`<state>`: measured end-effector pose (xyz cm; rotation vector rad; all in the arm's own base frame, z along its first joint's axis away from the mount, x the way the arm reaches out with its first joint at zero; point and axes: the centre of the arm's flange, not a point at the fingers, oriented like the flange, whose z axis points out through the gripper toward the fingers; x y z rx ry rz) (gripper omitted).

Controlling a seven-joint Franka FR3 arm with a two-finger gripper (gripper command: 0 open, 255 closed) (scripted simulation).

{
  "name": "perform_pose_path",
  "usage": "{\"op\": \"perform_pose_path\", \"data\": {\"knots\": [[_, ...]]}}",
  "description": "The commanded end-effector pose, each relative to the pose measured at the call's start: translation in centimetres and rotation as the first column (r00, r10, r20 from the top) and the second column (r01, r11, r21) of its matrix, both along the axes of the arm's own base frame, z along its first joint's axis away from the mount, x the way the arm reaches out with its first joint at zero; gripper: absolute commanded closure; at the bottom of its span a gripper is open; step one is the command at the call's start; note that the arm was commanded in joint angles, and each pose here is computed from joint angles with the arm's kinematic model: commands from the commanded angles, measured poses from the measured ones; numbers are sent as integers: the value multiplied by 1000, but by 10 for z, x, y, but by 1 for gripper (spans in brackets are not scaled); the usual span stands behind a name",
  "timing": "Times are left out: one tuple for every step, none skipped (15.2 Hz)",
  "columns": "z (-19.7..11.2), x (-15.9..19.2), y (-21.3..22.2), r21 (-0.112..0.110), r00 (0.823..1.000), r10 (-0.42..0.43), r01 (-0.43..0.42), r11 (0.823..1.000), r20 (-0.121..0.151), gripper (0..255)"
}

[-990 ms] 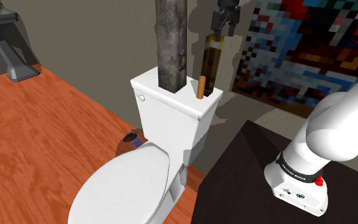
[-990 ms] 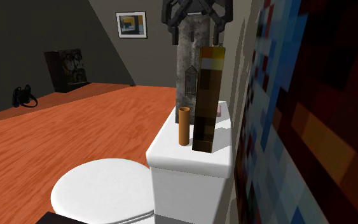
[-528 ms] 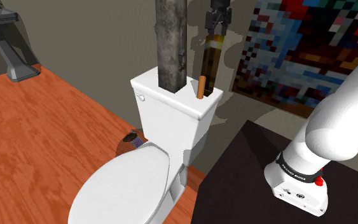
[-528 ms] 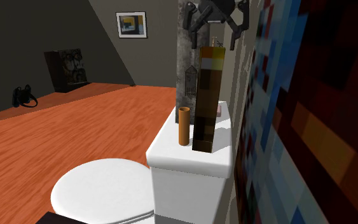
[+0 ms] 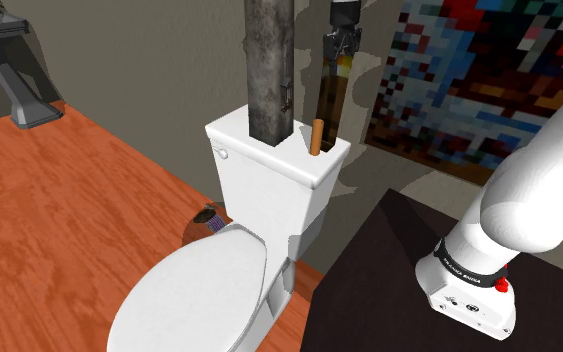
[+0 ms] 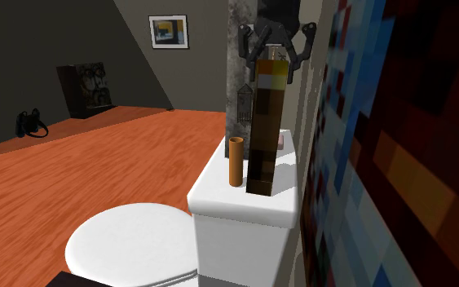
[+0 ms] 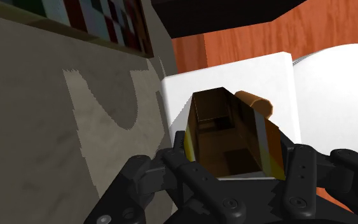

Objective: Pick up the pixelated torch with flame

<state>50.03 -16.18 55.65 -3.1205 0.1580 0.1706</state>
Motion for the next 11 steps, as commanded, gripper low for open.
{"op": "perform_pose_path", "data": {"knots": [[-2, 0, 0, 0, 1000, -1, 1, 1000, -2, 255], [-2, 0, 0, 0, 1000, -1, 1, 1000, -2, 255], [-2, 0, 0, 0, 1000, -1, 1, 1000, -2, 255], [-1, 0, 0, 0, 1000, -1, 1, 1000, -2, 255], [-2, 0, 0, 0, 1000, -1, 1, 1000, -2, 255], [-1, -1, 0, 0, 1000, -1, 1, 1000, -2, 255], [-1, 0, 0, 0, 1000, -1, 1, 1000, -2, 255], [-1, 0, 0, 0, 1000, -1, 1, 1000, -2, 255], [4, 0, 0, 0, 1000, -1, 1, 1000, -2, 255], [10, 0, 0, 0, 1000, -1, 1, 1000, -2, 255], [15, 0, 0, 0, 1000, -1, 1, 1000, -2, 255]]}}
